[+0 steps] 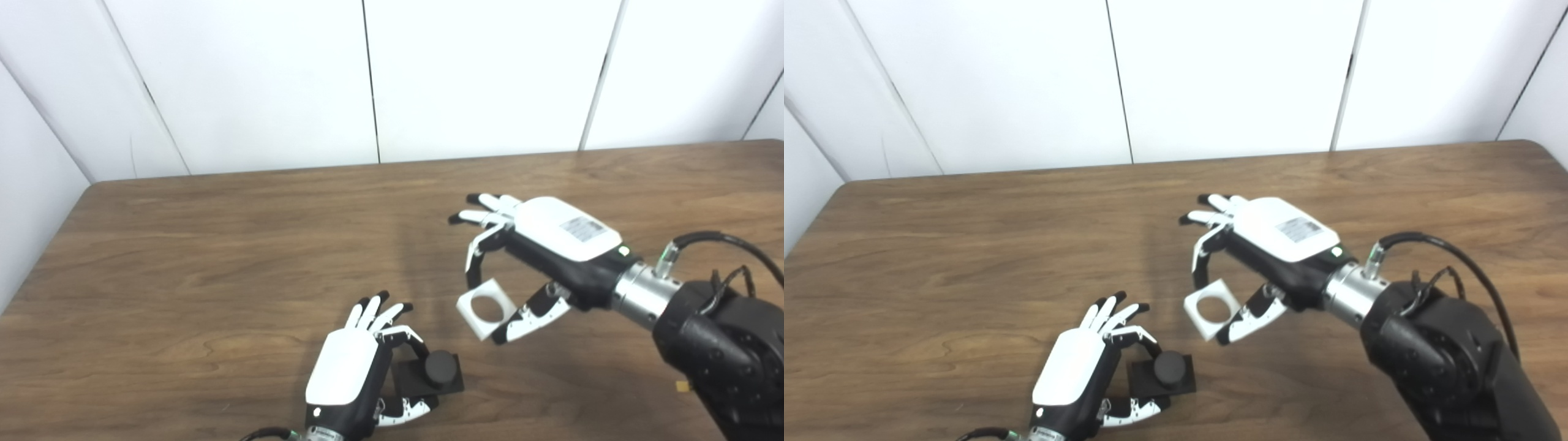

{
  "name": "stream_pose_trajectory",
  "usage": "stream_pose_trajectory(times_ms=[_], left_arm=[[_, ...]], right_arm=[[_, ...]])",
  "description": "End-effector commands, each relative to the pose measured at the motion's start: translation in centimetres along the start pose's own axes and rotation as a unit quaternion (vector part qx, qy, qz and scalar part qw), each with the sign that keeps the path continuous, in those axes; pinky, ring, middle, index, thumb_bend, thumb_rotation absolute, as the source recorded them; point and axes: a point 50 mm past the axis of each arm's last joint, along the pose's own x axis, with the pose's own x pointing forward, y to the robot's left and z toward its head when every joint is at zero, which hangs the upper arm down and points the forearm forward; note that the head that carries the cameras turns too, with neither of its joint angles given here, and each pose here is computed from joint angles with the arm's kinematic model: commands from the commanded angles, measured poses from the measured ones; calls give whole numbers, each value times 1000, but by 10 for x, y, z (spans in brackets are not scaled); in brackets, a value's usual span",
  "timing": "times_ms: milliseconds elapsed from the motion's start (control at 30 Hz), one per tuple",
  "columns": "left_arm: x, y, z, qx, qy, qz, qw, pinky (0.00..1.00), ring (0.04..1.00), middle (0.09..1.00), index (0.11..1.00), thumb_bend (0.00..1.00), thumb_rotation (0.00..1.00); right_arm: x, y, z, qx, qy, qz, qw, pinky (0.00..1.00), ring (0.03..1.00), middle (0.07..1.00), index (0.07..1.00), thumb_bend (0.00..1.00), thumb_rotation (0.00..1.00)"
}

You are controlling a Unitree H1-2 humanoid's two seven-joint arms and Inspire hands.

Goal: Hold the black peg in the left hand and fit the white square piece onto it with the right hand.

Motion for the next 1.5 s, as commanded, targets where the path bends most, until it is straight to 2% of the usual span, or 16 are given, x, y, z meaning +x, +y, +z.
stream_pose_trajectory(times_ms=[0, 400, 933, 1467], left_arm=[[1, -15, 3, -7, 10, -25, 1000, 1000, 988, 888, 486, 509, 64], [3, -17, 6, -9, 14, -33, 999, 1000, 995, 894, 486, 508, 66], [8, -17, 11, -2, 5, -27, 1000, 1000, 989, 885, 486, 508, 67], [9, -17, 16, -9, 10, -30, 999, 1000, 999, 885, 487, 509, 67]], right_arm=[[-1, -9, 10, -21, -20, -20, 999, 1000, 1000, 921, 491, 525, 147], [4, 12, 17, 19, -36, -8, 999, 1000, 1000, 922, 491, 525, 149], [11, 42, 16, 43, -26, 3, 999, 1000, 1000, 927, 490, 525, 144], [14, 45, 6, 39, -19, 9, 999, 1000, 1000, 939, 491, 525, 146]])
